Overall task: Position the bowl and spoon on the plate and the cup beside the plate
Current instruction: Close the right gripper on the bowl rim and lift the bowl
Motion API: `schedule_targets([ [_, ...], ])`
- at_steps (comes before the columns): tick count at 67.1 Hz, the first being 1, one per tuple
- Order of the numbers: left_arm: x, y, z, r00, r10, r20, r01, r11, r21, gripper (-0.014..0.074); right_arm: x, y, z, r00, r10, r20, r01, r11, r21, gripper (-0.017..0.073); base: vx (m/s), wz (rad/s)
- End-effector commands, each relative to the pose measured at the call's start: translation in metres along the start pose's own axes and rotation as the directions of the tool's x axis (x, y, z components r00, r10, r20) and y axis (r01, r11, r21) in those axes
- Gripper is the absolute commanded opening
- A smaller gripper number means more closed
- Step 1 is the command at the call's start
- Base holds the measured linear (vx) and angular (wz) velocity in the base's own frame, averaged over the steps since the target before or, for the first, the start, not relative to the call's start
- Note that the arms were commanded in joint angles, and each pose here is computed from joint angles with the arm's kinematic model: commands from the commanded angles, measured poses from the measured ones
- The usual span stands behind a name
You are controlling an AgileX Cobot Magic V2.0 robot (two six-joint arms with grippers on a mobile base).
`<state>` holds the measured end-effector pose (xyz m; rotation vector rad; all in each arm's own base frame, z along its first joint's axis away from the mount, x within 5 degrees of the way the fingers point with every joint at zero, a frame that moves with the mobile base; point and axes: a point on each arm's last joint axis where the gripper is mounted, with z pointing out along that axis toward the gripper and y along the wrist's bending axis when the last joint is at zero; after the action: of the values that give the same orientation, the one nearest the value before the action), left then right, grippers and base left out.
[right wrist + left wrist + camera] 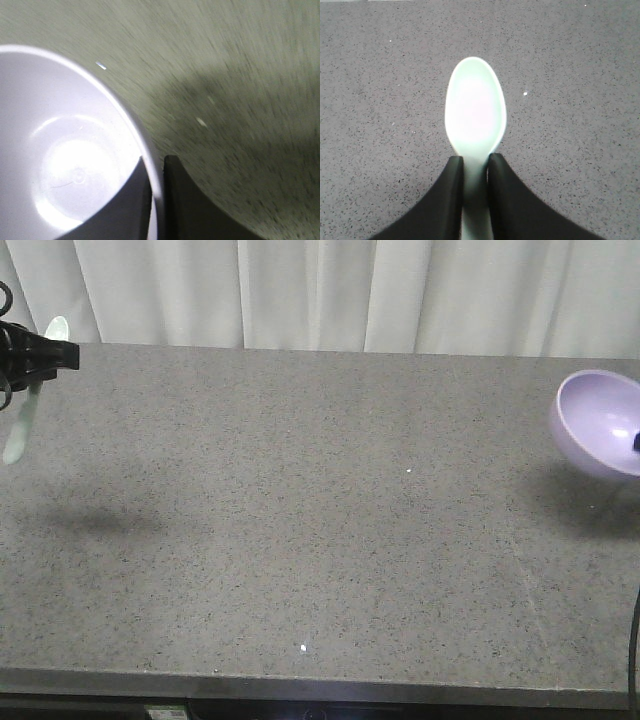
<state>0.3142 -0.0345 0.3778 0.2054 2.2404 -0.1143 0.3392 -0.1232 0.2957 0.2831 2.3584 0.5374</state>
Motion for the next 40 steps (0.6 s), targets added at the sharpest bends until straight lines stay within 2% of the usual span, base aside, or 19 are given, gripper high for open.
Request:
schedule_targets([
  [1,-0.015,-0.002,-0.019,0.993,-0.014,0.115,0.014,1.000,0.000,-0.0007,-0.019,0.046,-0.055,0.980,-0.088,0.178,0.103,0.992,-0.074,-0.0004,0.00,0.00],
  [8,-0.014,-0.002,-0.019,0.993,-0.014,0.114,0.014,1.000,0.000,-0.0007,-0.016,0.078,-0.093,0.946,-0.176,0.271,0.209,0.973,-0.100,-0.0004,0.00,0.00],
  [21,-0.015,-0.002,-0.019,0.993,-0.014,0.115,0.014,1.000,0.000,-0.0007,0.009,0.126,-0.150,0.896,-0.292,0.334,0.348,0.930,-0.122,-0.0004,0.00,0.00],
  [32,-0.015,-0.002,-0.019,0.993,-0.014,0.115,0.014,1.000,0.000,-0.0007,0.028,0.153,-0.183,0.847,-0.349,0.400,0.419,0.903,-0.099,-0.0004,0.00,0.00],
  [40,-0.015,-0.002,-0.019,0.993,-0.014,0.115,0.014,1.000,0.000,-0.0007,0.036,0.163,-0.197,0.822,-0.373,0.430,0.446,0.891,-0.081,-0.0004,0.00,0.00],
])
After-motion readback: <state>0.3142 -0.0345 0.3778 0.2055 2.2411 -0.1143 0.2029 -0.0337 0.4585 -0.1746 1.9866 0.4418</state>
